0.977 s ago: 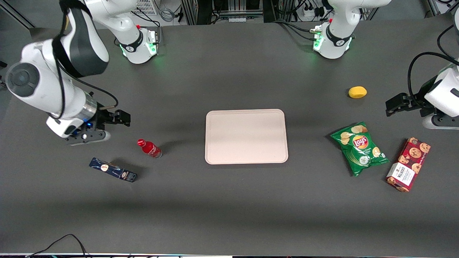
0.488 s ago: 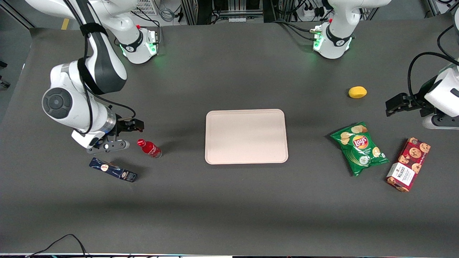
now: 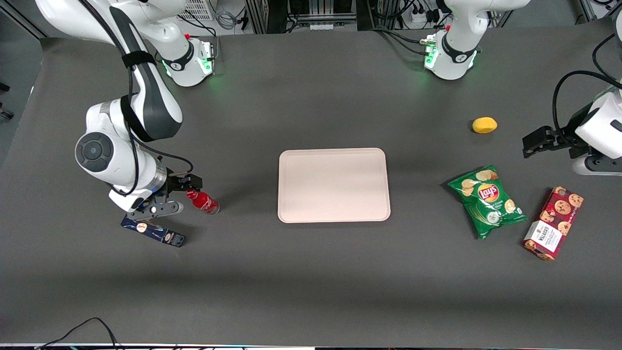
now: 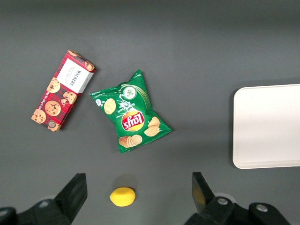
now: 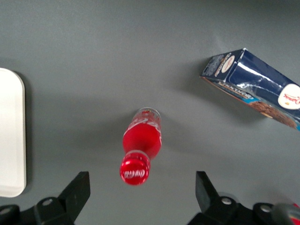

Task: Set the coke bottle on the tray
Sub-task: 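Lower the right gripper and close it around the bottle's middle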

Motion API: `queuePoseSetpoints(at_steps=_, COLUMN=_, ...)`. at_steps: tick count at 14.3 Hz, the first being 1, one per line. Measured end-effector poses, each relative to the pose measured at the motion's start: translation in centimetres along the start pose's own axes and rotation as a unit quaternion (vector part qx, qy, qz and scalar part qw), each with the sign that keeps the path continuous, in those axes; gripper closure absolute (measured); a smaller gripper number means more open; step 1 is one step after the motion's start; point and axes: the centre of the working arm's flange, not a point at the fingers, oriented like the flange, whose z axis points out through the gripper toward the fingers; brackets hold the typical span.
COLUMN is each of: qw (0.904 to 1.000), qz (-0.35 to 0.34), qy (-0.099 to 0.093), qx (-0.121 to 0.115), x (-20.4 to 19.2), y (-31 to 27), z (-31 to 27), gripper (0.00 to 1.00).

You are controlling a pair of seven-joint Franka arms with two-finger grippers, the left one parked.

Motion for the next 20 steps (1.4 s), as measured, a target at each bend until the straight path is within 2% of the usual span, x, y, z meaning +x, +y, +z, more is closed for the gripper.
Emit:
queuePoseSetpoints(at_steps=2, qw=1.0, qz=0.0, qy=0.002, qx=-0.001, x=0.4, y=0.0, z=1.0, gripper=0.0)
queuePoseSetpoints(at_steps=8, qw=0.9998, qz=0.0, qy=-0.022, qx=-0.004, x=0.3, y=0.1, z=3.9, gripper=0.0)
queuePoseSetpoints(at_steps=15, qw=0.9994, qz=0.0, qy=-0.033, qx=-0.006, x=-0.3, y=0.1, z=5.0, gripper=0.0)
queuePoseSetpoints(at_steps=18, qw=0.9994, qz=-0.001, qy=-0.034, qx=-0.006, x=-0.3, y=0.0, z=5.0, gripper=0.07)
queuePoseSetpoints(at_steps=19, qw=0.9994, qz=-0.003, qy=-0.034, qx=-0.006, x=-0.3, y=-0.2, z=5.0, gripper=0.17)
queuePoseSetpoints(at_steps=20, qw=0.9994, qz=-0.005, qy=-0.034, qx=-0.005, x=-0.4, y=-0.4, z=5.0, gripper=0.22)
